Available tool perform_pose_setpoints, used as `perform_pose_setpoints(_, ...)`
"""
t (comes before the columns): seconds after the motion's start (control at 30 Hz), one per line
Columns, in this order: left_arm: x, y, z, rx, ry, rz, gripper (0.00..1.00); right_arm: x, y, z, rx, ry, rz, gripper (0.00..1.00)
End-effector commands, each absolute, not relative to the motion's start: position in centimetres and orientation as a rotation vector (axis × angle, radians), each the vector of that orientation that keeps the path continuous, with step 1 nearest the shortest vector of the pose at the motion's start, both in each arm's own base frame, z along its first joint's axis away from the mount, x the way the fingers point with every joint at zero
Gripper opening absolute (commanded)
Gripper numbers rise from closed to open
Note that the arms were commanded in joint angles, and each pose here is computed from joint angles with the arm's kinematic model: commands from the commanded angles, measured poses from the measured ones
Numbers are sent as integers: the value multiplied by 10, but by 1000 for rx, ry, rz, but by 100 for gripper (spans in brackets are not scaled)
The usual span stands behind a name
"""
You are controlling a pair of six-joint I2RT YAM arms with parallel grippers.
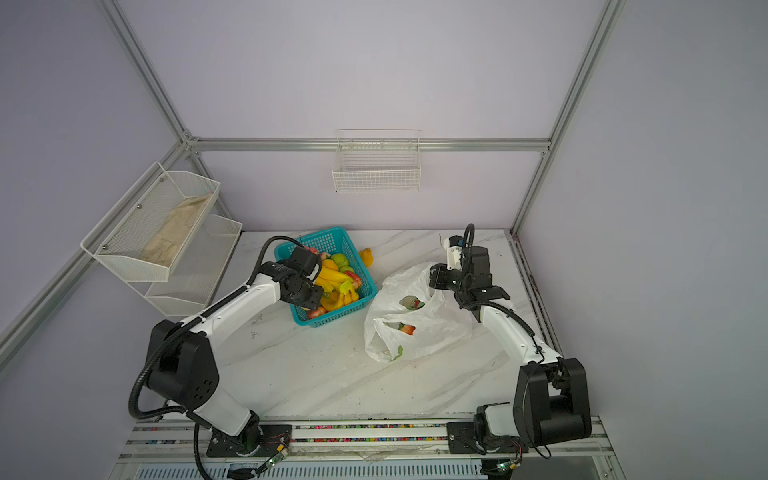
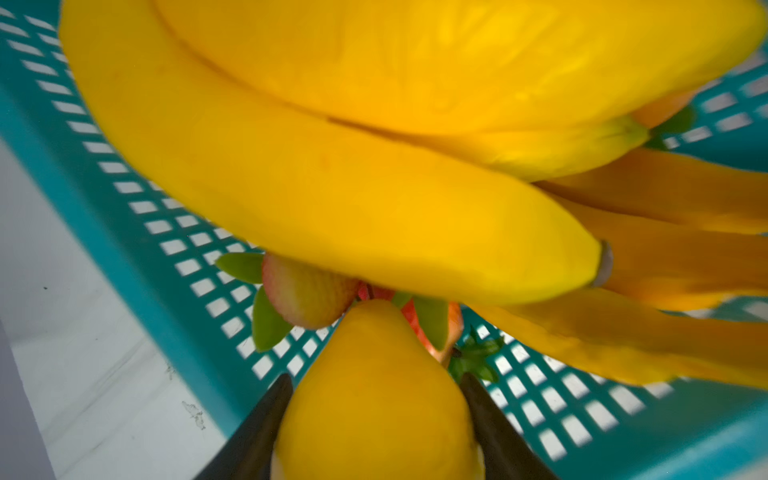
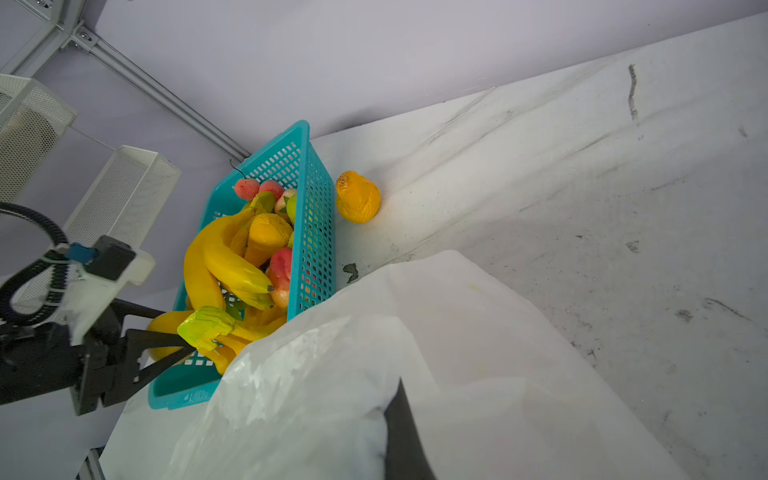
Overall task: Place the fake fruits into the plastic bag and tie a complex knot
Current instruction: 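Grasp the leafy yellow pear in the basket with the left gripper, then carry the yellow pear with the left gripper into the open bag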
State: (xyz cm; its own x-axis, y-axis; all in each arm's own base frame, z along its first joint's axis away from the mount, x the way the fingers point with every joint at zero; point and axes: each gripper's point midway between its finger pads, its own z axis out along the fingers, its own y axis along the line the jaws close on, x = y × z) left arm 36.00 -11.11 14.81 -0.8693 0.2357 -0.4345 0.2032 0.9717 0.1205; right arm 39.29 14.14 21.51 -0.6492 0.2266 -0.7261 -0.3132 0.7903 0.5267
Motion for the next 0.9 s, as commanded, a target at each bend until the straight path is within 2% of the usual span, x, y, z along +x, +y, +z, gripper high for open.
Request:
perform_pose_setpoints(0.0,356,-134,211,291,2474,-107,43,396,142,221,-71,2111,812,0)
perform_pose_setpoints(0.13,320,-189,243,473,2290,-478,43,397,143,222,-69,2109,820,0)
perform_pose_setpoints(0.2,306,-206,250,511,2240,-581,43,397,143,223,-69,2109,821,0)
perform_pose_setpoints(0.27,299,-211,253,513,2220,-593,43,397,143,223,-68,2109,820,0)
perform_pose_setpoints(0.47,310,-187,242,367,2251,-429,43,396,142,224,-68,2110,813,0)
perform_pose_setpoints(0.7,305,-203,246,428,2204,-549,43,392,139,221,-58,2121,802,0)
perform_pose_setpoints(0.87,274,-241,257,677,2094,-714,42,392,139,225,-43,2110,808,0)
